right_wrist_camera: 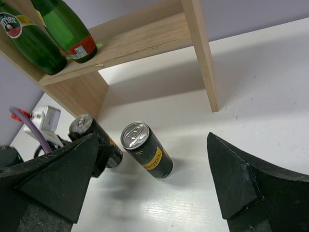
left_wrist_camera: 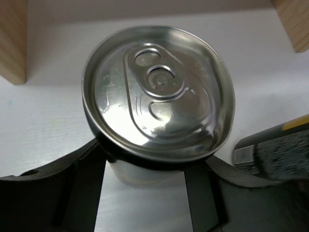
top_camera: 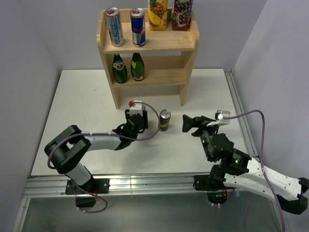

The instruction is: Place and organize the beverage onto the shelf

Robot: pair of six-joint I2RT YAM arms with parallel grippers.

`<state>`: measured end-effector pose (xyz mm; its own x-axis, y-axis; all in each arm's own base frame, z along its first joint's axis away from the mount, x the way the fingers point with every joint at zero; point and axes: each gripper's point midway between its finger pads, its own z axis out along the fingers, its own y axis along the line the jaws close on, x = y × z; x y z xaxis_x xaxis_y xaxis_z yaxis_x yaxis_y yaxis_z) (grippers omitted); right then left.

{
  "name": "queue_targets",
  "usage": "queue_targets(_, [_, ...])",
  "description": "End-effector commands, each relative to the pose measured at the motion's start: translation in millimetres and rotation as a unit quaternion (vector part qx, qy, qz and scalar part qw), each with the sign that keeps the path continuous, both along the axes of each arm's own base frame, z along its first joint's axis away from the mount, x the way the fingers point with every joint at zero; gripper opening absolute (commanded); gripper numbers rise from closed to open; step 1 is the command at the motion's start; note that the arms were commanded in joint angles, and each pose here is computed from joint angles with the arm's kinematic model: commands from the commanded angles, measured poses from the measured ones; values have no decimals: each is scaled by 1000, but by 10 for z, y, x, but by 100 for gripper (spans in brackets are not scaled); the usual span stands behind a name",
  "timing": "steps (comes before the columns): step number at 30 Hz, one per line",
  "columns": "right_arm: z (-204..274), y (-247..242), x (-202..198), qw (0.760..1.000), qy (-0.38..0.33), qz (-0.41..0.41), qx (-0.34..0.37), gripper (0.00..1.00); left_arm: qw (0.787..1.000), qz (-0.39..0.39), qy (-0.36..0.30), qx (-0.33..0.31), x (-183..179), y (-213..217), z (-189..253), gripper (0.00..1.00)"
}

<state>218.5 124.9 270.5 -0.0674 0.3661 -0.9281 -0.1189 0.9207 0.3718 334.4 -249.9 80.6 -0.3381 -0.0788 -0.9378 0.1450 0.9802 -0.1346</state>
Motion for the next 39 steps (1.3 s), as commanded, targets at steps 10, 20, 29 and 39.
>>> queue_targets(10, [-83, 8, 29, 1000, 4, -8, 15, 100, 990, -73, -110, -51, 474, -868, 2220, 0])
queue_targets(20, [-113, -91, 5, 1000, 5, -19, 17, 100, 984, -86, -151, -32, 797, -1236, 2782, 0])
queue_targets(29, [-153, -158, -16, 1000, 7, -26, 14, 100, 984, -79, -154, -52, 1144, -1308, 2874, 0])
queue_targets(39, [-212, -173, -14, 999, 9, -29, 10, 100, 984, -34, -157, -74, 1474, -896, 2882, 0])
